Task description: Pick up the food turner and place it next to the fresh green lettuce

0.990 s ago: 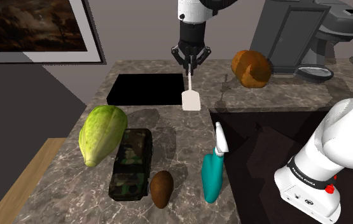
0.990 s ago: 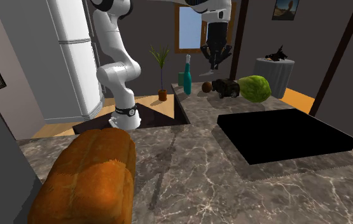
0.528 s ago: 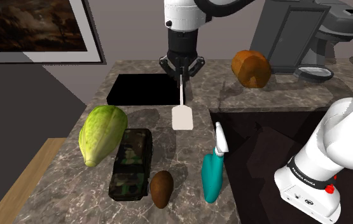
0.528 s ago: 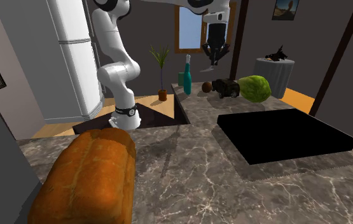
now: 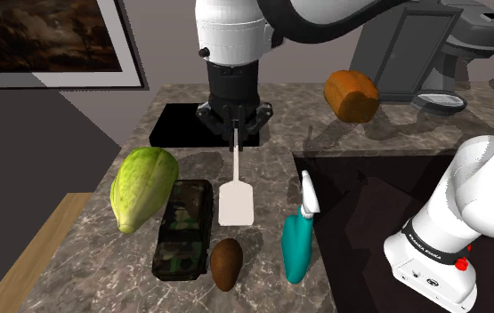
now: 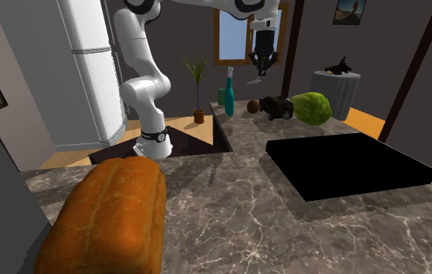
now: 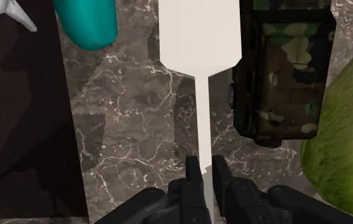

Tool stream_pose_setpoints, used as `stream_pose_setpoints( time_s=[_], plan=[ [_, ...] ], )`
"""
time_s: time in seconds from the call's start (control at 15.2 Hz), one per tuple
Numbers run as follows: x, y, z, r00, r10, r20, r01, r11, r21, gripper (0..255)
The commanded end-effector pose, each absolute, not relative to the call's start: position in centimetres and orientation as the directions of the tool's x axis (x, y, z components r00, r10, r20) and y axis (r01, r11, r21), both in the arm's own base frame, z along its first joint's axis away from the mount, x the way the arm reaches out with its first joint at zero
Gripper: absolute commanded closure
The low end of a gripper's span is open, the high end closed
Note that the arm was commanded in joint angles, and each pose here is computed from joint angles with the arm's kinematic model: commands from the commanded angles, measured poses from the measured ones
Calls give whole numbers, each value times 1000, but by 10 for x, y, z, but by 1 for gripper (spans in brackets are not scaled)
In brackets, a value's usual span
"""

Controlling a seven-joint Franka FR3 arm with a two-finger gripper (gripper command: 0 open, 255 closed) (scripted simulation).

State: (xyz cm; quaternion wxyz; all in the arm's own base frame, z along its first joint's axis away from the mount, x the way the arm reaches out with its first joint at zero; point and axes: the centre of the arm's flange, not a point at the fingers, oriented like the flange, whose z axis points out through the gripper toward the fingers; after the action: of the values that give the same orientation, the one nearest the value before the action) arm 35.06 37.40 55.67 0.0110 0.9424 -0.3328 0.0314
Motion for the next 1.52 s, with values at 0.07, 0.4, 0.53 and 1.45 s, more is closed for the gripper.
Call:
stream_pose_setpoints(
  time_s=[0.07,0.4,0.53,1.45],
  plan=[
    [329,406,558,775,-628,66,-629,-777,0,255],
    [325,413,537,775,-628,66,-629,-777,0,255],
    [325,413,526,775,-628,66,-629,-777,0,255],
    [325,413,452,775,-628,66,-629,-777,0,255]
  ],
)
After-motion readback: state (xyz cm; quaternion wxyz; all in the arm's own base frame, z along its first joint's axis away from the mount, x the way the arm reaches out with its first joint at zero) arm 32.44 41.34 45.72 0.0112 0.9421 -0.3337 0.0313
